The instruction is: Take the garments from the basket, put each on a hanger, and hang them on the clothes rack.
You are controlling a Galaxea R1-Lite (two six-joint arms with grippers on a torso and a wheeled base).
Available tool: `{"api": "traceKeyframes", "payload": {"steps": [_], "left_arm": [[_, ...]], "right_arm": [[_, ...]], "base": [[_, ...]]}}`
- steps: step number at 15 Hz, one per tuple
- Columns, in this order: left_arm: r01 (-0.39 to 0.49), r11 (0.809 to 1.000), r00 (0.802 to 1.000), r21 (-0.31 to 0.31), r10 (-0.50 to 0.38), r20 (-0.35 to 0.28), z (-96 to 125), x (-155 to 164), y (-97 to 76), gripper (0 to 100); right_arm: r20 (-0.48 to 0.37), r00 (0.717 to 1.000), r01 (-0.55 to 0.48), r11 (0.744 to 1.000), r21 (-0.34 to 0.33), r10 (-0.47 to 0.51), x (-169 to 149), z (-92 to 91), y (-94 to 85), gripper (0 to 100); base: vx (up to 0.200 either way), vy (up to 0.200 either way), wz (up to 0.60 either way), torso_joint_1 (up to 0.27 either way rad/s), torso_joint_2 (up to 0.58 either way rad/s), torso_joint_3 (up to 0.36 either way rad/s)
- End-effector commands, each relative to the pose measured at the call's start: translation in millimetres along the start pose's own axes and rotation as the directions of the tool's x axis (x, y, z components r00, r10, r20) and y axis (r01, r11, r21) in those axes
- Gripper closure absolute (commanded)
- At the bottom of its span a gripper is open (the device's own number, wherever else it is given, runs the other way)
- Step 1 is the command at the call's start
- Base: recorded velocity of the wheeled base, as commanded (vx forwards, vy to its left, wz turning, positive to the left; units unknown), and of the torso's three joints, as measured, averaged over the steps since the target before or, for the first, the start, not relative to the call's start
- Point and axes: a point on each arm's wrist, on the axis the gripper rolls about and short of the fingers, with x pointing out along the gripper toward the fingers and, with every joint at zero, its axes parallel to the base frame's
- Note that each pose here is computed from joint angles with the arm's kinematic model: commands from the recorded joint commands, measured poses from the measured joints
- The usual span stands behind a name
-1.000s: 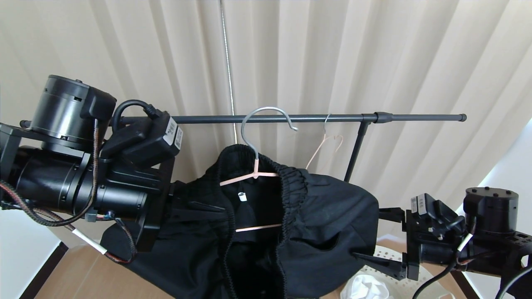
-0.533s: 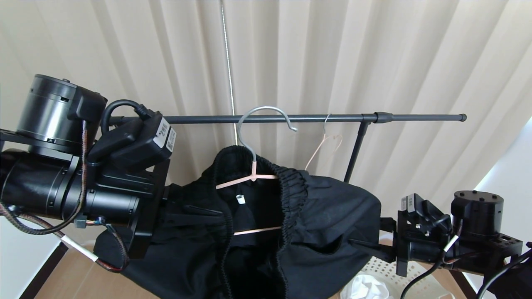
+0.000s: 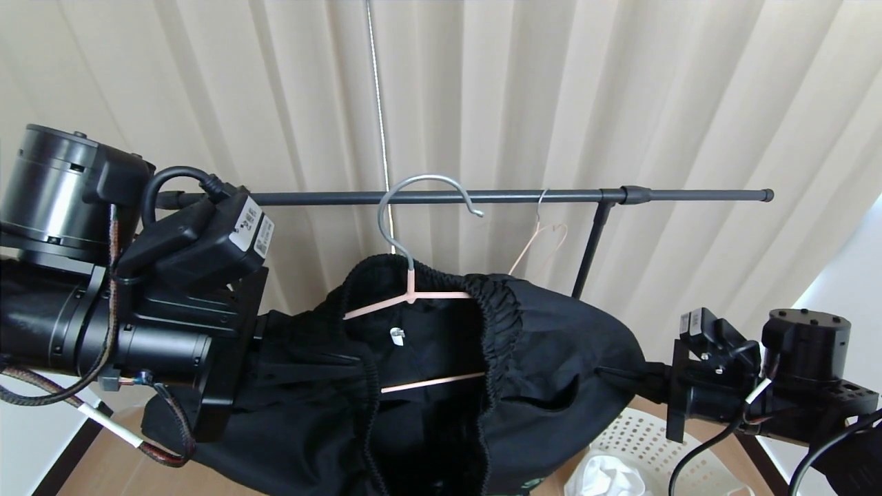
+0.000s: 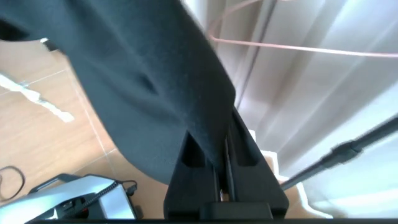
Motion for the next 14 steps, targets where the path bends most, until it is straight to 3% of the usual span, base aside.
{"api": "traceKeyframes", "payload": {"steps": [1, 14], "left_arm": [[-0.007, 1.000, 1.000, -0.007, 0.007, 0.009, 1.8, -5.4, -5.2, 100], [-0.035, 0.999, 0.999, -0.020, 0.035, 0.030, 3.1, -21.1, -19.5, 100]], "right_arm": [[0.011, 1.000, 0.027, 0.999, 0.020, -0.027, -2.9, 2.0, -7.4, 100], [0.006, 0.996, 0.088, 0.993, 0.085, -0.089, -1.1, -3.9, -29.8, 100]], "base": [[0.000, 0.000, 0.00, 0.000, 0.00, 0.000], [0.000, 0.000, 0.00, 0.000, 0.00, 0.000]]}}
